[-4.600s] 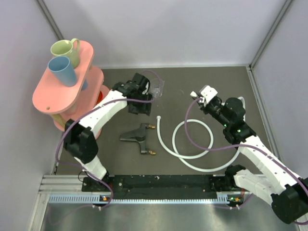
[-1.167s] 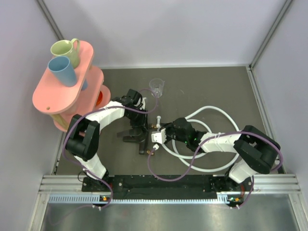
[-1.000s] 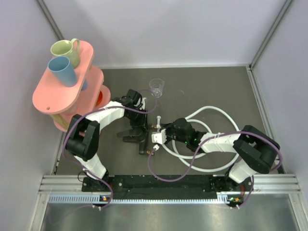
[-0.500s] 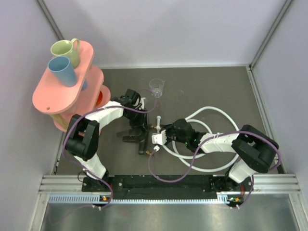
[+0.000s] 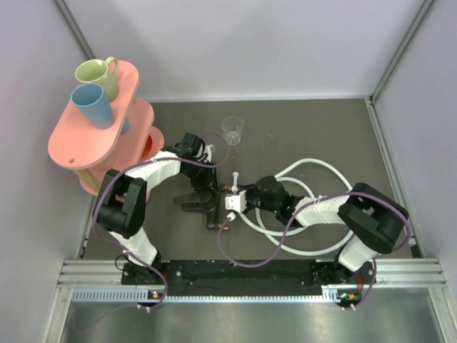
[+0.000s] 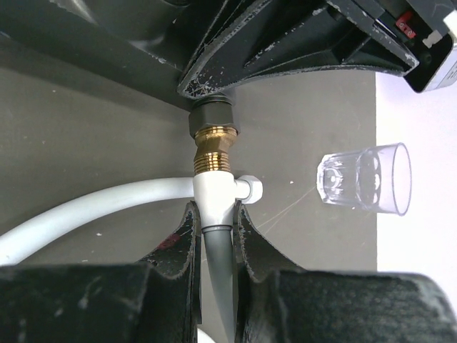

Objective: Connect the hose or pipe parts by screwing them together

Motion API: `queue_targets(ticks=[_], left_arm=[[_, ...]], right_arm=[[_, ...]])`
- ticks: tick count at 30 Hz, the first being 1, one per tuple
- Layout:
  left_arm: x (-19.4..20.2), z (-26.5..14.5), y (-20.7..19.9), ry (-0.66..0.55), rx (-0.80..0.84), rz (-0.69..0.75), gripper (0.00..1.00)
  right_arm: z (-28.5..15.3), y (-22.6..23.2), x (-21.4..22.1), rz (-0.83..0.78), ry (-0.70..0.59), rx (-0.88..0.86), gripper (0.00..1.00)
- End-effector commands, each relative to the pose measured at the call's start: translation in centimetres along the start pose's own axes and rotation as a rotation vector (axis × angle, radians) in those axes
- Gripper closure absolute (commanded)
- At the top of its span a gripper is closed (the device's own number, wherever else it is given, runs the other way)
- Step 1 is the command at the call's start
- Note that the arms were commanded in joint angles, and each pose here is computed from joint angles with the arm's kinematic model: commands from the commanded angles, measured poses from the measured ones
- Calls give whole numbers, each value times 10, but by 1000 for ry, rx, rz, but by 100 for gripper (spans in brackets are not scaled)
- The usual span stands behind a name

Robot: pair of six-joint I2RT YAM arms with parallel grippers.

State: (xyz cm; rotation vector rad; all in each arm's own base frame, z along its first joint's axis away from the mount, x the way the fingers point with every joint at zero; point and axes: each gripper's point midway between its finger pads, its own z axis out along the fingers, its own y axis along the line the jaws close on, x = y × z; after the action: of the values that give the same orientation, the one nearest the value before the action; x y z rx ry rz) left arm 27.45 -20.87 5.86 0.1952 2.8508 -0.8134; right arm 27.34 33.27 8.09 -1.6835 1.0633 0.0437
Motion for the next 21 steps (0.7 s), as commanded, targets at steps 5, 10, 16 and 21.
queue_targets(ticks=[5, 10, 16, 21], left_arm=[[4, -15, -64, 5, 314, 92, 100], [5, -17, -70, -3, 347, 96, 100], [5, -16, -73, -11, 374, 95, 100], [8, -14, -72, -8, 368, 94, 100]], right_arm=[[3, -30, -39, 183, -185, 15, 100], [4, -23, -40, 270, -181, -49, 100], [5, -11, -40, 387, -204, -149, 100], [13, -8, -46, 510, -204, -221, 100]])
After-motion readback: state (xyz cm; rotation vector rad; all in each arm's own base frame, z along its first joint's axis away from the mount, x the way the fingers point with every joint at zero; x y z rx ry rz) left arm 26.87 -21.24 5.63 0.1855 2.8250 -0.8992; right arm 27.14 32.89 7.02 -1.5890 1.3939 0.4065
